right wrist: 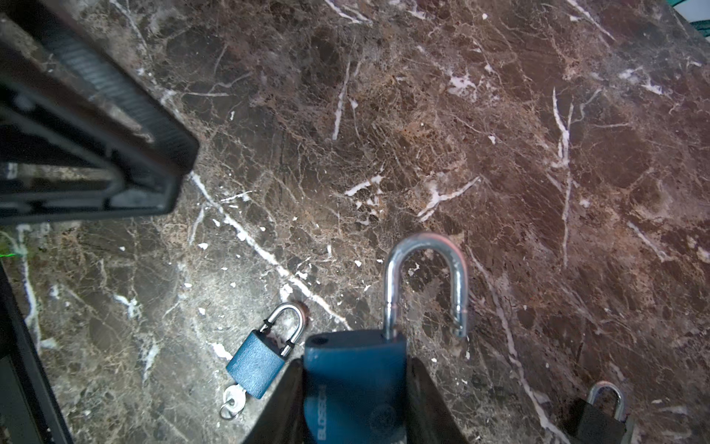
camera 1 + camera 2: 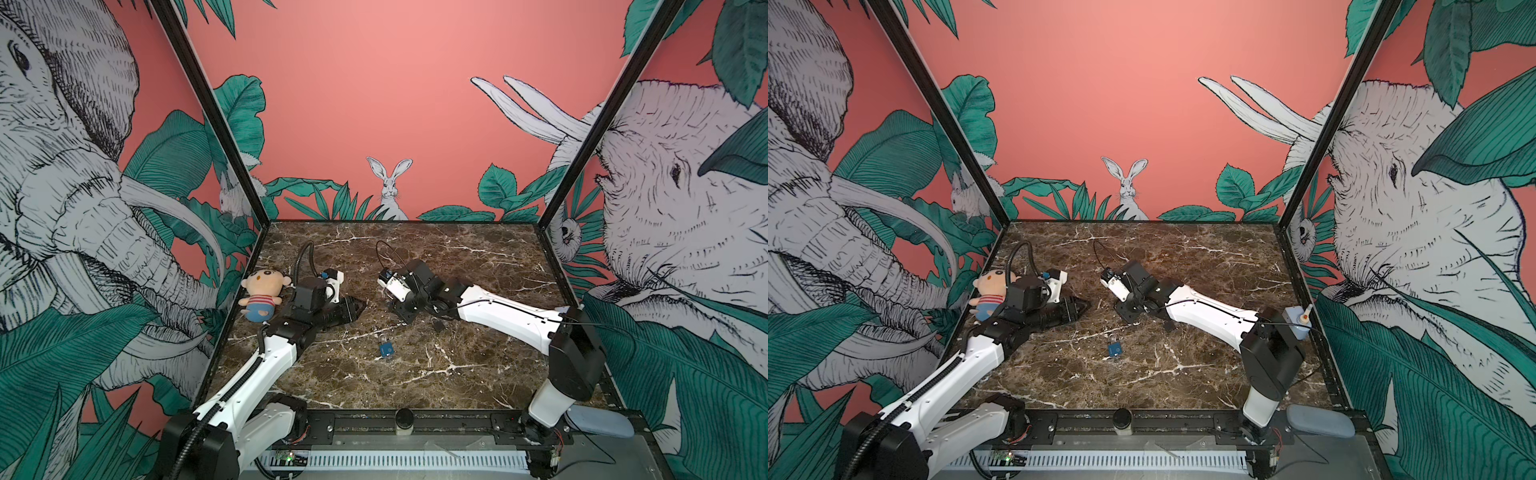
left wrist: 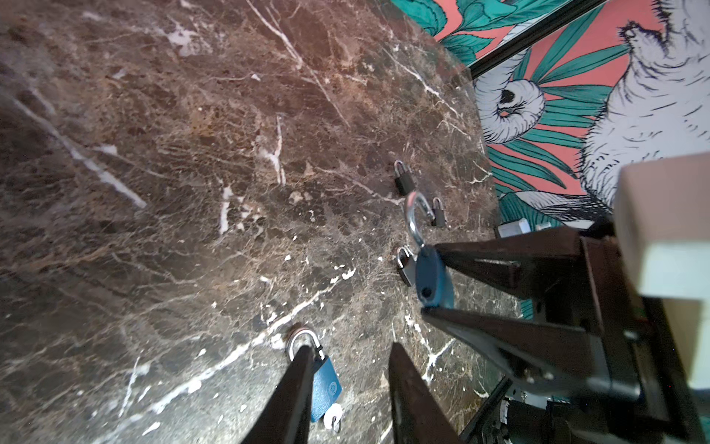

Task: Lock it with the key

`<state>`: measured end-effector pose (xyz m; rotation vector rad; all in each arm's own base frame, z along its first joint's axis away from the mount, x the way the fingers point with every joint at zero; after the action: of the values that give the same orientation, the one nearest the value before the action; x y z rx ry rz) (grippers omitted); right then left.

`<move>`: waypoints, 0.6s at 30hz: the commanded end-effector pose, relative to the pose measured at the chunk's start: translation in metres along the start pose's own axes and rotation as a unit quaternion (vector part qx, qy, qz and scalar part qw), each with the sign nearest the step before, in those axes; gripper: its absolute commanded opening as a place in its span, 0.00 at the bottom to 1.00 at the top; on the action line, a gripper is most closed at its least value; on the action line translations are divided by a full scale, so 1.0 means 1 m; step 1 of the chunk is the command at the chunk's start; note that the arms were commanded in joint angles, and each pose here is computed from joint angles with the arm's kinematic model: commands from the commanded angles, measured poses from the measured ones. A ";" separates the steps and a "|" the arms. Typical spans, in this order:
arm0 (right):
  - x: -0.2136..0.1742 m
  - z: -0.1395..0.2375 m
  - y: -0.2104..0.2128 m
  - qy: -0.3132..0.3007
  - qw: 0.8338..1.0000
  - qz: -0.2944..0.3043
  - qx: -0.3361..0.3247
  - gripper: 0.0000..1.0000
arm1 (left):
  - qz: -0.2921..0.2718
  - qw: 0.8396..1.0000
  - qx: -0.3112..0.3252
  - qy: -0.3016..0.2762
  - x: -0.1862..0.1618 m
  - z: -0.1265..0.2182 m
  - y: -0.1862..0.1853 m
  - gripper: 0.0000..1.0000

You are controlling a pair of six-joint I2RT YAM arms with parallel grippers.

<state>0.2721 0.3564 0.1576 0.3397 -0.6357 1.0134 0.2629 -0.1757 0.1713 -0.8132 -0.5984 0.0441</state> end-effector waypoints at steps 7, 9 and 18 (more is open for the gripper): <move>0.004 0.017 0.019 -0.016 1.000 0.012 0.013 0.09 | -0.056 0.997 -0.052 0.003 0.012 -0.017 -0.045 0.36; 0.005 0.019 0.021 -0.019 1.000 0.014 0.014 0.09 | -0.056 0.997 -0.054 0.004 0.014 -0.021 -0.046 0.36; 0.012 0.022 0.023 -0.031 0.999 0.017 0.013 0.09 | -0.059 0.997 -0.052 0.016 0.014 -0.035 -0.045 0.36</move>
<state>0.2492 0.3575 0.1592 0.3513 -0.6146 1.0506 0.2772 -0.2208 0.1710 -0.8501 -0.5620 -0.0709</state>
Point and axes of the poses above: each gripper's point midway between its finger pads, its own z axis back along the fingers, its own y axis along the line the jaws close on, x = y × z, the point moved 1 cm from there along z, back along the fingers, and after that the axes turned 3 degrees about z, right-handed, at the moved point
